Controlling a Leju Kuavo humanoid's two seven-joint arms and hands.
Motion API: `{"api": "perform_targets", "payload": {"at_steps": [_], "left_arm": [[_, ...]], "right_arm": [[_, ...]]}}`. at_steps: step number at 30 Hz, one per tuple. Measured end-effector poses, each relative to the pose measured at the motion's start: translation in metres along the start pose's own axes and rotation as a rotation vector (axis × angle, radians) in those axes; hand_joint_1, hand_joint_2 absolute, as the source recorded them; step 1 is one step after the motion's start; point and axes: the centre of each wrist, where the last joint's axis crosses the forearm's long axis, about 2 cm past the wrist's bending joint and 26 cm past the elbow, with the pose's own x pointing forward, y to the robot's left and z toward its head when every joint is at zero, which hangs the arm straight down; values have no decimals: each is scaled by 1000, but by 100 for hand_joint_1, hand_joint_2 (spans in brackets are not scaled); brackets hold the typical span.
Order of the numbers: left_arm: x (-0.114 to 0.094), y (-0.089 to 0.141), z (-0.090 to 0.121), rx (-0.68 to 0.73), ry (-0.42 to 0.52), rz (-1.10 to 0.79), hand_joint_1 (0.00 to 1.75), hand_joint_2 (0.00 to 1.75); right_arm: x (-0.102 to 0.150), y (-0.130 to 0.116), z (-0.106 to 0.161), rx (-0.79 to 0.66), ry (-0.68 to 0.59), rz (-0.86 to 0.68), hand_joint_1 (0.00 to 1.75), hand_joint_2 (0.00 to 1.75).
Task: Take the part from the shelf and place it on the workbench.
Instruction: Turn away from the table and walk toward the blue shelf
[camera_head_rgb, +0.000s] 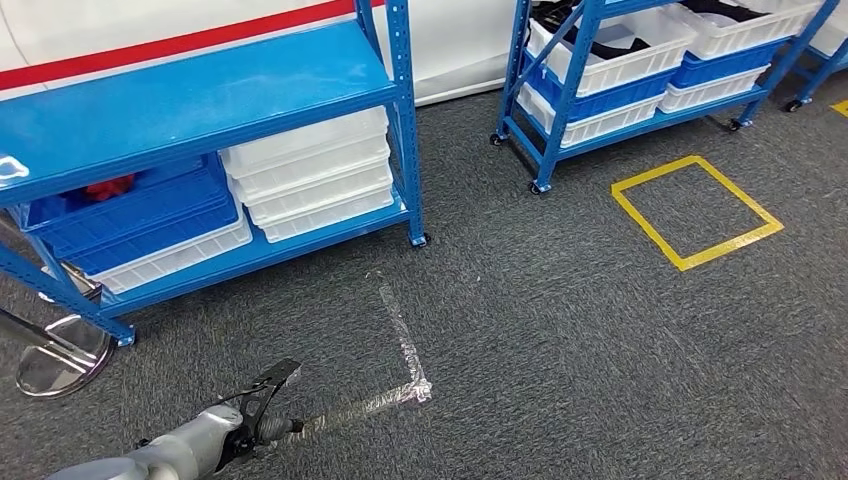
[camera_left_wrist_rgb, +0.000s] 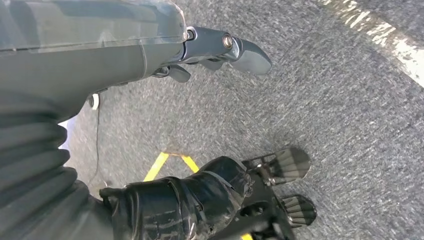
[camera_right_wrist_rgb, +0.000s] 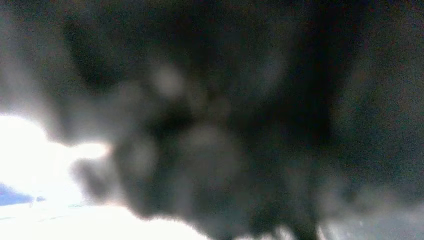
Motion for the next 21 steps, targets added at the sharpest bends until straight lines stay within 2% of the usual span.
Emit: {"api": "perform_targets", "payload": {"at_steps": [5,12,14,16,18,21], "left_arm": [[1,4,0,6,-5,20,0,175],[-3,7,-1,9,-3,9,0,175],[-4,7,-1,7,0,8,0,87],[-5,7,-2,3,4,12,0,0],[-7,9,-2,4,8,16,0,0],[-11,13,-3,15,17,20,0,0]], "right_arm": [[1,-2,1,-67,30,-2,0,0],[1,-3,1,-121,-13,10,0,0],[1,-4,1,-136,-7,12,0,0],[0,-4,1,-152,20,9,0,87],[0,-4,1,-167,56,-2,0,175],[1,-7,2,-197,71,-23,0,175]]}}
